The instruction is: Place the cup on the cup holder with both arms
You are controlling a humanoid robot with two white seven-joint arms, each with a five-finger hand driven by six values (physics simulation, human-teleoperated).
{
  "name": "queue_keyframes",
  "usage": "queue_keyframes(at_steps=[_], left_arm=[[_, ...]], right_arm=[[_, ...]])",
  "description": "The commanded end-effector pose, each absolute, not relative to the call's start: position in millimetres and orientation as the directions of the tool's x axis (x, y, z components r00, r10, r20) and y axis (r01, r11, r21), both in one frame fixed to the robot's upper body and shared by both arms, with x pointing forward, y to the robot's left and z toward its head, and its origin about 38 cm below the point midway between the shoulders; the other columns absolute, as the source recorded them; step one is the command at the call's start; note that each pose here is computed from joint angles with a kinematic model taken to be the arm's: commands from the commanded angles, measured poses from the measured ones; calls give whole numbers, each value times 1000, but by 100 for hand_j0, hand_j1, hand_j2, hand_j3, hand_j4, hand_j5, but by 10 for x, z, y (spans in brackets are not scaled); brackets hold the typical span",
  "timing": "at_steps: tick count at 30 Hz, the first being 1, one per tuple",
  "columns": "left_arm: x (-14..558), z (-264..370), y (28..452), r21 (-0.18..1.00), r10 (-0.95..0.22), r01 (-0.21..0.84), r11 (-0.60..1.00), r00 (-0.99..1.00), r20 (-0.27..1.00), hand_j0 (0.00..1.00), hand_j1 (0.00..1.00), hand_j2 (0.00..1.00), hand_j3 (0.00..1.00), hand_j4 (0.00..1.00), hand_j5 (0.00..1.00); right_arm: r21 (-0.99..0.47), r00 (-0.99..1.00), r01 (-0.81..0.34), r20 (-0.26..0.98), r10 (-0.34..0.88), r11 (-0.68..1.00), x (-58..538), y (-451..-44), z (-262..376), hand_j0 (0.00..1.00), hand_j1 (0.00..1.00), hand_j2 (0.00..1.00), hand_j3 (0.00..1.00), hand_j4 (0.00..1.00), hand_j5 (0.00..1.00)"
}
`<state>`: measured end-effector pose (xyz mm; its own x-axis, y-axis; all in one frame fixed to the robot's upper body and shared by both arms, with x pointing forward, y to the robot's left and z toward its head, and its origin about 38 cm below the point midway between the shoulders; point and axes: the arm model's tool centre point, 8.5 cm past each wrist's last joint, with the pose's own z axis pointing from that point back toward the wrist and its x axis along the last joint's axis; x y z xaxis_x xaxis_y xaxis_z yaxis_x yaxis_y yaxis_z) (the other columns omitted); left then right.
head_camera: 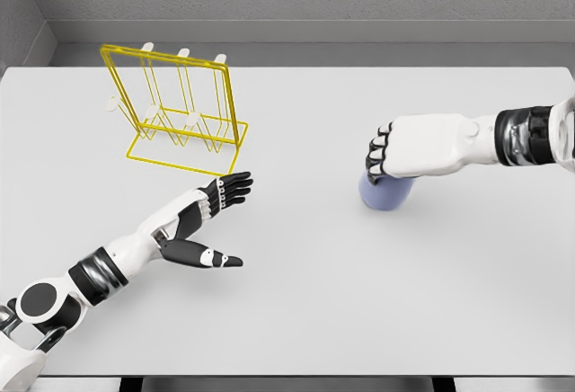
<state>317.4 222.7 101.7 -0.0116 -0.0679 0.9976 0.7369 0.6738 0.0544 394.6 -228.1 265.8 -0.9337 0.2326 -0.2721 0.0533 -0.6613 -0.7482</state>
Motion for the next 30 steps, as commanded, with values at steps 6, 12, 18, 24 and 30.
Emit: queue_keyframes(at_steps=[6, 12, 18, 24, 30], left_arm=[[3200, 1002, 2254, 54, -71, 731, 680, -7, 997, 100, 100, 100, 100, 100, 100], [3224, 1001, 2269, 56, -73, 728, 684, -8, 997, 100, 100, 100, 100, 100, 100], [3237, 979, 2296, 56, -79, 723, 688, -1, 997, 100, 100, 100, 100, 100, 100], [3246, 988, 2290, 57, -78, 723, 688, -5, 997, 100, 100, 100, 100, 100, 100], [3250, 993, 2285, 58, -77, 724, 688, -7, 997, 100, 100, 100, 100, 100, 100]], right_arm=[[-777, -951, 79, -247, 187, -624, 3930, -1990, 2608, 64, 64, 64, 64, 64, 64], [-793, -961, 88, -226, 157, -603, 3903, -1826, 2565, 64, 64, 64, 64, 64, 64], [-809, -972, 108, -209, 110, -577, 3858, -1582, 2521, 64, 64, 64, 64, 64, 64], [-818, -978, 118, -195, 79, -562, 3822, -1427, 2480, 64, 64, 64, 64, 64, 64], [-819, -980, 117, -187, 67, -562, 3802, -1385, 2448, 75, 75, 75, 75, 75, 75]])
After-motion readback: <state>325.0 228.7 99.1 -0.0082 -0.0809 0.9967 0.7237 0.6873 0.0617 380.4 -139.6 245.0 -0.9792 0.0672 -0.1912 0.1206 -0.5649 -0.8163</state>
